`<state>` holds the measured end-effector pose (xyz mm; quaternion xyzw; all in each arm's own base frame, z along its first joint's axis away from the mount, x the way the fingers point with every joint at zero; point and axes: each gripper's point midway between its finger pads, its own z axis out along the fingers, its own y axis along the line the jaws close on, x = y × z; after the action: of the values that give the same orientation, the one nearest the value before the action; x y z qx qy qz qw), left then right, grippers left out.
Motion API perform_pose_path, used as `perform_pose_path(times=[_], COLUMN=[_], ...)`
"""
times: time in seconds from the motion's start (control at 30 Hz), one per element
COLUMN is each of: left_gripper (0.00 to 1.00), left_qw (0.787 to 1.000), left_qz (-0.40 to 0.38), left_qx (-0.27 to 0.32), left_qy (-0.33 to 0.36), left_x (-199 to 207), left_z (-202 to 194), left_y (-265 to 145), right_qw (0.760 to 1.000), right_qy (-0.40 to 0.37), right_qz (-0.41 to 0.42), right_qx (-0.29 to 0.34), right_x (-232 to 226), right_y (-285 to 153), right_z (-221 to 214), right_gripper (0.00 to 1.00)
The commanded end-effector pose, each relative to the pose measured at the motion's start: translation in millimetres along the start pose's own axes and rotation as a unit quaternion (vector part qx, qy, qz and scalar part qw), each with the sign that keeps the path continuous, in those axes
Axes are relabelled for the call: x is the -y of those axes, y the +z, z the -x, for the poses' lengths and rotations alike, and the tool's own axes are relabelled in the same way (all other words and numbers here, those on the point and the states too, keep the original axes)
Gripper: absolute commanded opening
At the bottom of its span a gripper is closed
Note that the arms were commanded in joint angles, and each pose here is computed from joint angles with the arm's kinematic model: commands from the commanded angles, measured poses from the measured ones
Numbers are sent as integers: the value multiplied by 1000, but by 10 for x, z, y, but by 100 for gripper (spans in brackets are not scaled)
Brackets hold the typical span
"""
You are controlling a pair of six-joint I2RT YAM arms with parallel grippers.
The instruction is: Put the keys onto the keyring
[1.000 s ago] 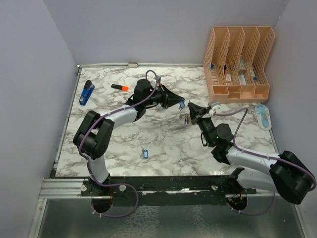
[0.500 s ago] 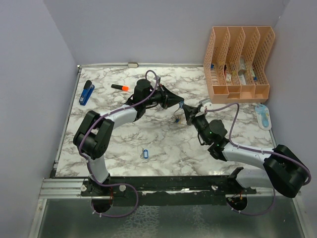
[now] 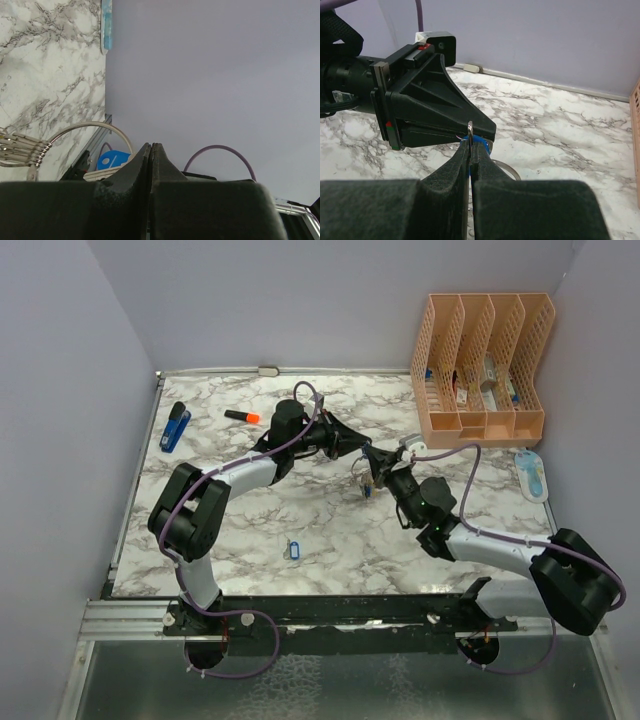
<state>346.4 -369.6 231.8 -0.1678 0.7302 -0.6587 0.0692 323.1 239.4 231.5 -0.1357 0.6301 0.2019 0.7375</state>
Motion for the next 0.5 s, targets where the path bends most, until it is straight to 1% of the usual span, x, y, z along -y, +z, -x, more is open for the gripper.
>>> perform_pose_path(times=[0.0,0.47], left_gripper=[0,0], left_qw=[999,999], left_qz=[-25,-30], left_qx=[-6,-13], left_qy=[25,27], left_x=[217,241], left_z=[-55,-105], left_y=[-28,5], right_qw=[1000,1000], right_qy=[8,9], right_qz=[15,18], right_qx=[22,18], right_x=[-98,-140], right_y=[63,100], right_z=[139,109], right_gripper=[1,1])
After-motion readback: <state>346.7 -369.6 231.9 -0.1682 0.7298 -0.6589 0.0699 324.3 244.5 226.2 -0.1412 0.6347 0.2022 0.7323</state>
